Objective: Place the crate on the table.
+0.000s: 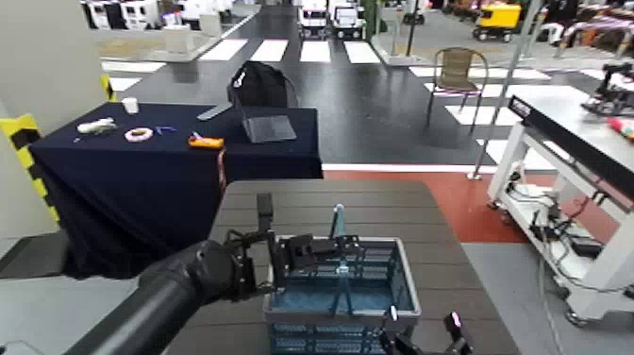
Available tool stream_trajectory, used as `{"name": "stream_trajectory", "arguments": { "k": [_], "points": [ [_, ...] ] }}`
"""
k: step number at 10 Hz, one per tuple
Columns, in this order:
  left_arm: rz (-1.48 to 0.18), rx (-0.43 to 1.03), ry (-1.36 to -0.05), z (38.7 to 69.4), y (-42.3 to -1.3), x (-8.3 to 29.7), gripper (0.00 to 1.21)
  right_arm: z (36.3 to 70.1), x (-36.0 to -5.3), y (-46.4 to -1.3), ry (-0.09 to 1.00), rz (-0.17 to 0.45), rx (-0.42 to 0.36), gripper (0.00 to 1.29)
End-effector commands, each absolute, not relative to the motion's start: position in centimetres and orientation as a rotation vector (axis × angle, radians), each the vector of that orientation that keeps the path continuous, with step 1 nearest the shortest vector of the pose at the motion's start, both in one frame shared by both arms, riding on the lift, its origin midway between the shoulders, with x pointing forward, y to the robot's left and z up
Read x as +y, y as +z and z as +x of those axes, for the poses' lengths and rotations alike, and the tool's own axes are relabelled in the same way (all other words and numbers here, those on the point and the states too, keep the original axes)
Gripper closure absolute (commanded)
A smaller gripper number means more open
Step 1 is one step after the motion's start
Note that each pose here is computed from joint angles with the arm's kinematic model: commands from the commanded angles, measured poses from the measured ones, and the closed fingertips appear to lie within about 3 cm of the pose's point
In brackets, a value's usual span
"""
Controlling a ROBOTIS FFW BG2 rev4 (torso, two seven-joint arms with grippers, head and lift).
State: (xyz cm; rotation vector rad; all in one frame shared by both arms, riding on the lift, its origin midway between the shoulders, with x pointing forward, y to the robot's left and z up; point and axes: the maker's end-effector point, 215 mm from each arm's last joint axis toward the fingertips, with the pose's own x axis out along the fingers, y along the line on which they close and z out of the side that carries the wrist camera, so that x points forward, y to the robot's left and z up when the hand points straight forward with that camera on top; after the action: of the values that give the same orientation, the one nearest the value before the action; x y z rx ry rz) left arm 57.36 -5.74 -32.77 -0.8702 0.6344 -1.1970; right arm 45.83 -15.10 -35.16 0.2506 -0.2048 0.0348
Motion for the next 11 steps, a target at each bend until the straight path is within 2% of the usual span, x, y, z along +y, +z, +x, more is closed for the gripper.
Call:
{"name": "stream_trajectory", "arguments": {
  "k": [1,3,5,8,11],
  "points": [
    [-0.877,0.626,-1.187,57.5,-33.0,-5.6,0.51,45.8,-15.1,-35.2,0.034,0.252,-0.205,0.14],
    [-0.873,0.624,-1.176,57.6,-33.3,-5.4,0.24,45.8,-15.2,-35.2,0.032,0.253,-0.205,0.14],
    [-0.861,0.607,-1.160,58.2,-33.4,-5.1,0.09,45.8,-15.3,-35.2,0.030,0.253,-0.205,0.14],
    [-0.730,0.541,-1.034,60.8,-33.9,-2.2,0.09,45.8,-15.4,-35.2,0.029,0.254,-0.202,0.14],
    [-0.558,0.415,-0.806,63.7,-33.1,4.0,0.09,45.8,-15.5,-35.4,0.027,0.250,-0.195,0.14]
  ]
}}
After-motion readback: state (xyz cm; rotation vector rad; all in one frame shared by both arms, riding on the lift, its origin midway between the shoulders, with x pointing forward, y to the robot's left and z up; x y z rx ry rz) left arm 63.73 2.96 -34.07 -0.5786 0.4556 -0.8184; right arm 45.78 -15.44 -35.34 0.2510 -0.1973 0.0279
